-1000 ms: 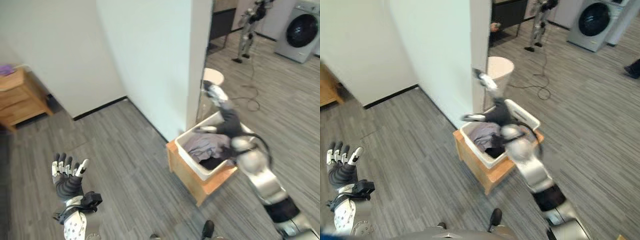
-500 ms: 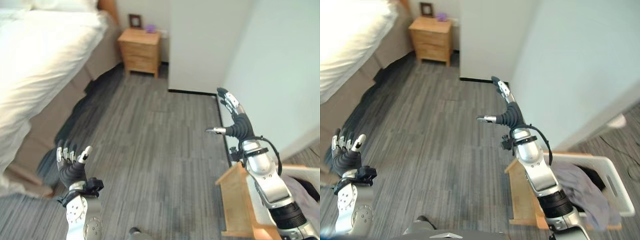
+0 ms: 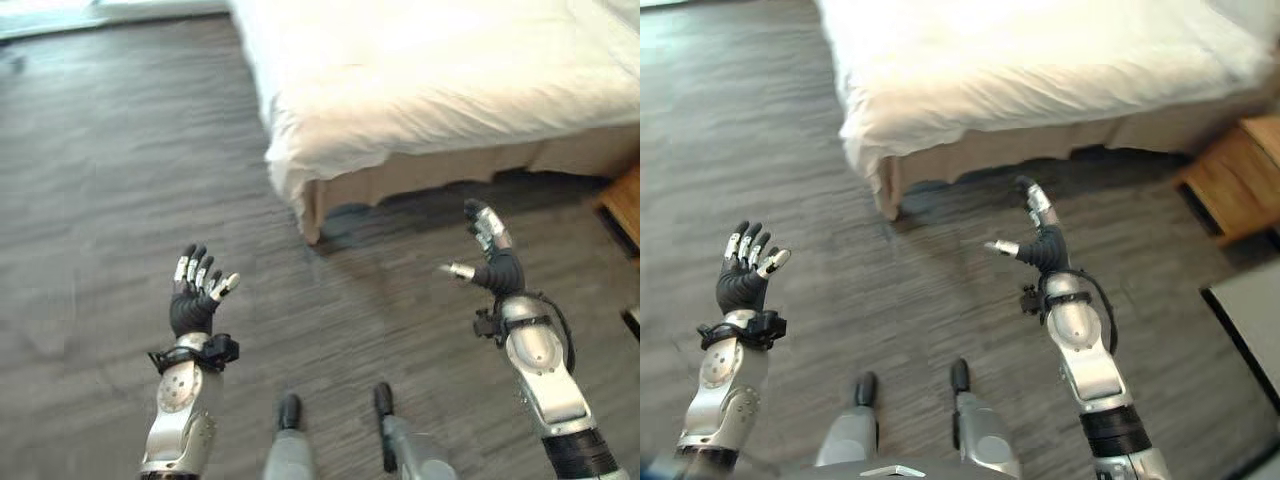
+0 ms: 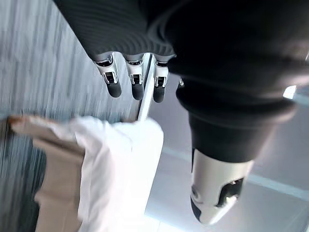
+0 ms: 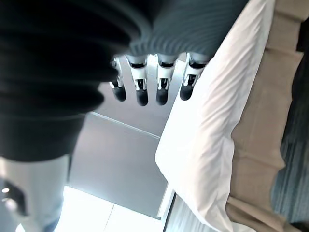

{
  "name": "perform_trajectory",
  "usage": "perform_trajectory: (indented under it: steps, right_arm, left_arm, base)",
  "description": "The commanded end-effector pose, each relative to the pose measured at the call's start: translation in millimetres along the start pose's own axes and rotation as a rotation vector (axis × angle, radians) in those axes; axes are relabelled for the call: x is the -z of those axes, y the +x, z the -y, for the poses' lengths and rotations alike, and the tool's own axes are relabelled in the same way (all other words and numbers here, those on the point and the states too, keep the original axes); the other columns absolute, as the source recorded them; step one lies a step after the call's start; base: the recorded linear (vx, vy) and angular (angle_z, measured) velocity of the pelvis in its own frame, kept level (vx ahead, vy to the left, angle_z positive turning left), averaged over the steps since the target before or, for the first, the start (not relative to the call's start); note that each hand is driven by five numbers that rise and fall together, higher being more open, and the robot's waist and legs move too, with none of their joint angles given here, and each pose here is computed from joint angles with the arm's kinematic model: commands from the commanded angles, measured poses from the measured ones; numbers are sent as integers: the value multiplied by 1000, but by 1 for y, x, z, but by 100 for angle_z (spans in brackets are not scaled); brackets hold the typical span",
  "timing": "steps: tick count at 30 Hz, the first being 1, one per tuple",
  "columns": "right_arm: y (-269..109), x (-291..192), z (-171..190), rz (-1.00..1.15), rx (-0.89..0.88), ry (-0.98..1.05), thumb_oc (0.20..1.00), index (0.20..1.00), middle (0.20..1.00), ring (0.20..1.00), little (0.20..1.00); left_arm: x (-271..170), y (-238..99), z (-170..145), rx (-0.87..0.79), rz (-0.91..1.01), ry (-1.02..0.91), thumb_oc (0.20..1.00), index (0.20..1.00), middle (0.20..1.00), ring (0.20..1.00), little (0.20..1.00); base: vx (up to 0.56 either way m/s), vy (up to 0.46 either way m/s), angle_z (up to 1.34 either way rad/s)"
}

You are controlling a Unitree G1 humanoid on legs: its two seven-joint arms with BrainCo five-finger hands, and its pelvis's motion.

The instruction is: Pick up bed clothes into laundry basket.

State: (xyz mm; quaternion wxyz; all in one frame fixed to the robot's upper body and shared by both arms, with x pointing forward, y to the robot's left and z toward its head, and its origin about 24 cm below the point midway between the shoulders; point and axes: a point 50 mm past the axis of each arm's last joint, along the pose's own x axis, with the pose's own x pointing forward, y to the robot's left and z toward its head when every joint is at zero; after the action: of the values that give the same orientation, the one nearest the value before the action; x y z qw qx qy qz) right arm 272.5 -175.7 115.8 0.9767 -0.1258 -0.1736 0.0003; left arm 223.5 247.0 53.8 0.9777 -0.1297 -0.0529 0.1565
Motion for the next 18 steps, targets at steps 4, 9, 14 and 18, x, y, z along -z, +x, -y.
perform_trajectory:
  steps: [4, 9, 14, 18]
  right_arm:
    - [14, -39, 2, 211, -27, 4, 1000, 1000, 1000, 1000, 1000]
    - [18, -42, 4, 219, -50, -22, 1000, 1000, 1000, 1000, 1000]
    - [18, -37, -5, 201, -102, -25, 1000, 1000, 1000, 1000, 1000]
    - [9, -22, -5, 132, -103, -26, 1000, 1000, 1000, 1000, 1000]
  left_arm:
    - [-39, 4, -4, -1, 216, 47, 1000, 1000, 1000, 1000, 1000]
    - [-50, 9, -5, 1, 264, 116, 1000, 1000, 1000, 1000, 1000]
    - [-76, 19, -10, -20, 363, 356, 1000, 1000, 1000, 1000, 1000]
    - [-90, 18, -6, -3, 431, 289, 1000, 1000, 1000, 1000, 1000]
  base:
    - [313, -166, 19]
    - [59, -98, 28]
    - [107, 103, 15]
    - [99, 92, -40]
